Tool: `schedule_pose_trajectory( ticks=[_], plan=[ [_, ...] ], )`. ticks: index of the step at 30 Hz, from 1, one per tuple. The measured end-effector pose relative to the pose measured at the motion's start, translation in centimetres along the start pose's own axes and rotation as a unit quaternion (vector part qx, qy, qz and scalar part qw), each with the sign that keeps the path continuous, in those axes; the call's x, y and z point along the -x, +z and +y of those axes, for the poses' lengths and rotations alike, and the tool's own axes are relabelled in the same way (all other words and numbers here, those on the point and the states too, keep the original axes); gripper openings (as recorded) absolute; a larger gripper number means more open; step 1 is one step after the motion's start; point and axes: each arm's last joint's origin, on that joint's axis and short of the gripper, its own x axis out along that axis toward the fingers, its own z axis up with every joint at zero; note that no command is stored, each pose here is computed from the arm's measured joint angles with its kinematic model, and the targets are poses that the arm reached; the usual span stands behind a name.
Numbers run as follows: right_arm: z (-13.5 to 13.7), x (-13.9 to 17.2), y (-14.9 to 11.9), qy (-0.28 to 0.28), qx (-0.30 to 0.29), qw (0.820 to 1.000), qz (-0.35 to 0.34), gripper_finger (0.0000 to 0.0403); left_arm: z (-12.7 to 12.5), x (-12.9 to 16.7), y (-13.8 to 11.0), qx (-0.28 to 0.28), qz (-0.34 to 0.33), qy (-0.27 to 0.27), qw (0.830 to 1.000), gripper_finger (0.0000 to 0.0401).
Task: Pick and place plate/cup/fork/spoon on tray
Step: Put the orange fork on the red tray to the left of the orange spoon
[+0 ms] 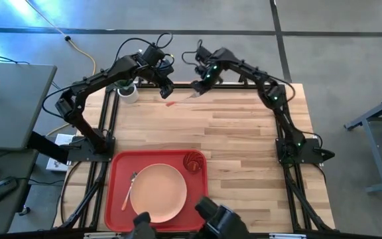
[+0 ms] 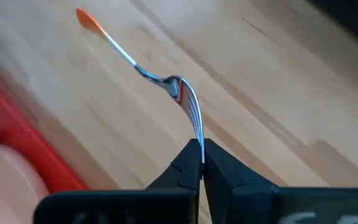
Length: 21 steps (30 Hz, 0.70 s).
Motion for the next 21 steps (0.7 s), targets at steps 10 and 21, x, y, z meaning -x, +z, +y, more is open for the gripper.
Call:
schedule_pose_trajectory(
  ticks=[10,21],
  plan=[
    [3.9,8.1,-4.7,-0.042,0.110,0.993,-0.011,0.0000,-1.8,-0.4,0.3,-0.013,0.002,-0.020,1.000,0.0113],
    [8.7,9.3,-8.6,-0.041,0.185,0.982,0.019,0.0000,-6.5,-0.9,1.3,-0.079,-0.043,-0.173,0.981,0.0113]
  ],
)
